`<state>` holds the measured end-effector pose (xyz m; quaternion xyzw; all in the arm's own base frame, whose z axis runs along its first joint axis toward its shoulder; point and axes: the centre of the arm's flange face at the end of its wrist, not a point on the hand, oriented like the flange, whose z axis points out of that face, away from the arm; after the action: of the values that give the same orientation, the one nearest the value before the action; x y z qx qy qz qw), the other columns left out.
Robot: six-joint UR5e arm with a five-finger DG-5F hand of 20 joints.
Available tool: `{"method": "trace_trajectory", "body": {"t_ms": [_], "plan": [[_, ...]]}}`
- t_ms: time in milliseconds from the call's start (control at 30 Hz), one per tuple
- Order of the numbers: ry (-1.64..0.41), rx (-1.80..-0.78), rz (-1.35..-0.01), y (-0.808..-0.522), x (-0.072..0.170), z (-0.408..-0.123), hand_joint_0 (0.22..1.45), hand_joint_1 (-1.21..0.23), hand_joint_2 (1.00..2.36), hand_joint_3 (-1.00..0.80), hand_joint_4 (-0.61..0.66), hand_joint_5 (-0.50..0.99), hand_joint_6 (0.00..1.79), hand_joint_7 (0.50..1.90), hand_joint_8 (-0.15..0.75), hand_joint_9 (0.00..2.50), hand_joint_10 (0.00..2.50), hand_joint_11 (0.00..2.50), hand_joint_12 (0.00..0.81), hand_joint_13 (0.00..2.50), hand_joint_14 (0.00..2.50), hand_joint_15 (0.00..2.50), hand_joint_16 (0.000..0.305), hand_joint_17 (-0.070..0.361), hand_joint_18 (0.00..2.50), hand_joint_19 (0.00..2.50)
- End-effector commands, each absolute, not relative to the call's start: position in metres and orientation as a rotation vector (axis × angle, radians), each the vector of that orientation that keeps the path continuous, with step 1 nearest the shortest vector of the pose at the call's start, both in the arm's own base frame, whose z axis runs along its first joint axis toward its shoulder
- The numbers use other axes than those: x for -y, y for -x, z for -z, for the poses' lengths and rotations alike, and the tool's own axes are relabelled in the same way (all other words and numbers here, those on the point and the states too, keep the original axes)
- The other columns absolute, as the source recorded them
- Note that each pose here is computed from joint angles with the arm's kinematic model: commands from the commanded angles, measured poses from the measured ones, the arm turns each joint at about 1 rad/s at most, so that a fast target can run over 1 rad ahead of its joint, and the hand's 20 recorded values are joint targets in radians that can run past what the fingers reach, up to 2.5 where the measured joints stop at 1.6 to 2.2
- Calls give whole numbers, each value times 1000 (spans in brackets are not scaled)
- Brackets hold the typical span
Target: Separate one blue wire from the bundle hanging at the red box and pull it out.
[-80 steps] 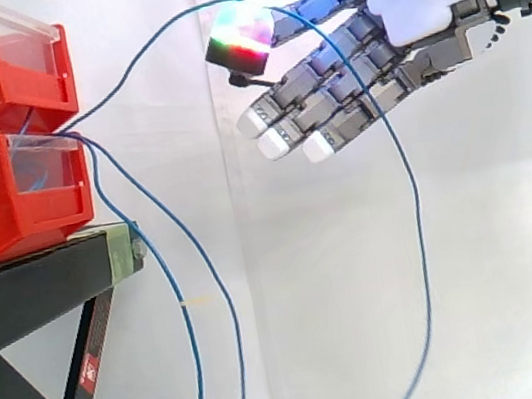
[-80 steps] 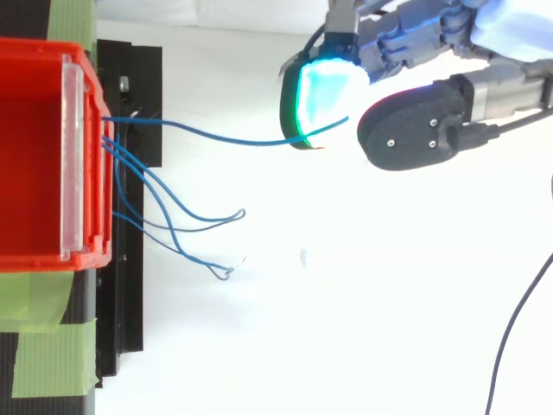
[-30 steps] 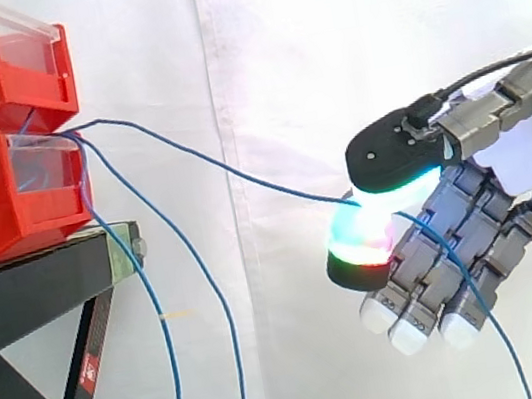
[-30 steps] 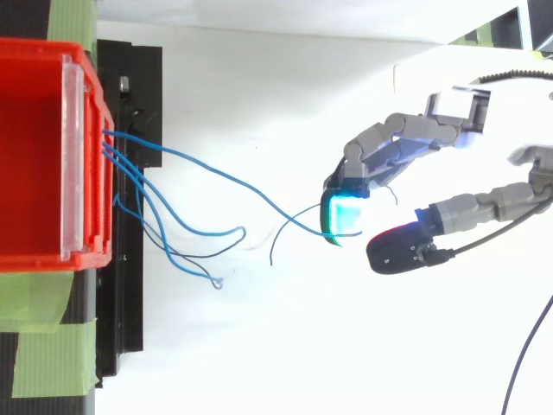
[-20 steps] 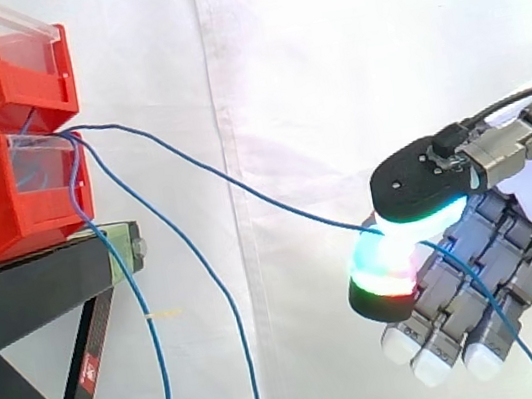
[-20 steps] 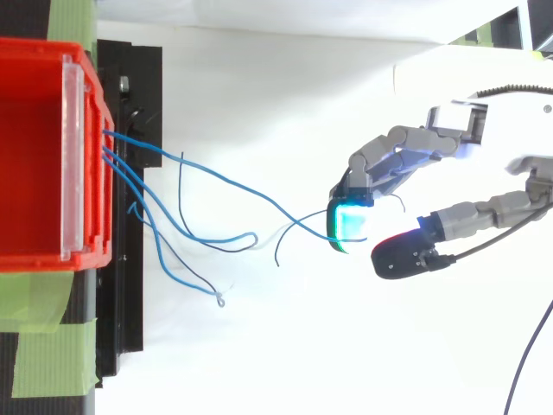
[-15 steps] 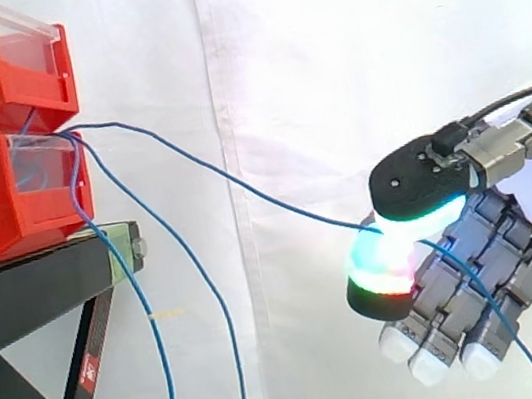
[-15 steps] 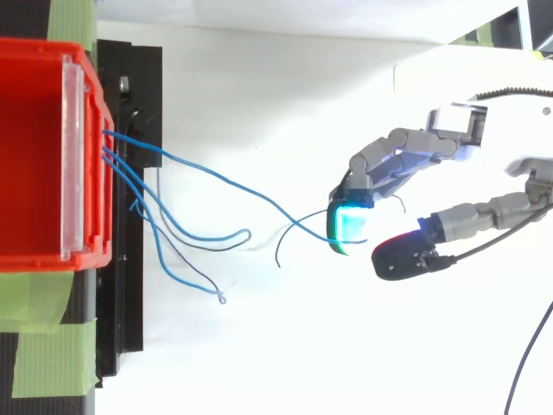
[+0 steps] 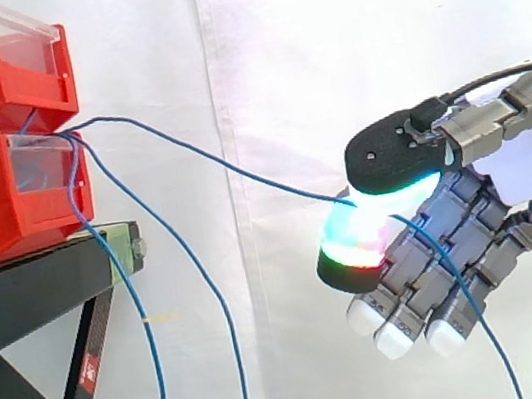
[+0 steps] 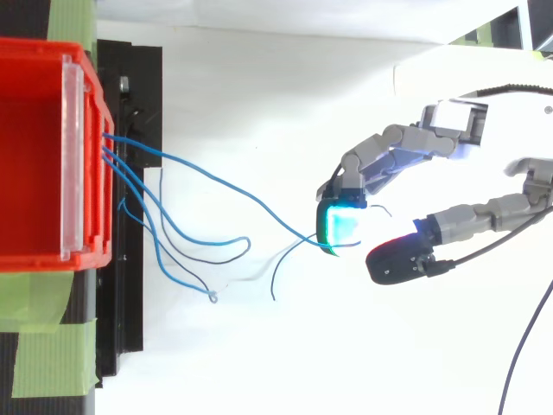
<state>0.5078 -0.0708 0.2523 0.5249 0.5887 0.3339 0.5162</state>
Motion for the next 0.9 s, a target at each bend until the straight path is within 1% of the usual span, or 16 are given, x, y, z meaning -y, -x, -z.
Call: {"method": "trace_trajectory", "body": {"t_ms": [0, 300, 400, 667, 700, 733, 767, 800, 833, 867], "plan": [[-1260, -1413, -800, -508, 71, -252, 519, -753, 1275, -30, -175, -93, 863, 1089, 352, 554, 5, 236, 499, 444, 8, 362, 70, 158, 630, 303], [-1260, -1413, -800, -508, 71, -252, 516, -749, 1286, -33, -186, -92, 863, 1088, 348, 567, 5, 239, 487, 380, 8, 338, 70, 158, 565, 285], [-1260, -1413, -800, -508, 71, -252, 504, -740, 1330, -48, -186, -91, 863, 1085, 348, 569, 5, 239, 487, 372, 8, 333, 71, 159, 546, 270], [-1261, -1412, -799, -508, 72, -252, 496, -736, 1371, -55, -184, -89, 864, 1087, 350, 611, 6, 253, 492, 347, 7, 314, 74, 168, 431, 194], [-1261, -1412, -799, -508, 72, -252, 478, -714, 1454, -69, -193, -83, 864, 1089, 352, 639, 6, 249, 490, 335, 7, 302, 77, 173, 375, 163], [-1261, -1412, -799, -508, 72, -252, 459, -698, 1561, -94, -192, -78, 863, 1090, 355, 678, 6, 273, 463, 315, 7, 299, 75, 169, 303, 143], [-1261, -1412, -799, -508, 72, -252, 455, -694, 1577, -93, -199, -76, 862, 1093, 357, 695, 8, 283, 452, 315, 7, 308, 72, 162, 269, 140], [-1259, -1413, -798, -508, 72, -252, 437, -682, 1672, -115, -200, -73, 862, 1089, 366, 761, 7, 310, 436, 335, 7, 332, 66, 148, 228, 127], [-1259, -1413, -798, -508, 72, -252, 426, -680, 1734, -133, -205, -69, 859, 1095, 365, 802, 8, 326, 436, 372, 8, 346, 61, 138, 184, 117], [-1261, -1412, -799, -508, 72, -252, 425, -680, 1744, -136, -204, -68, 858, 1101, 367, 818, 10, 336, 435, 376, 8, 351, 61, 137, 182, 123]]}}
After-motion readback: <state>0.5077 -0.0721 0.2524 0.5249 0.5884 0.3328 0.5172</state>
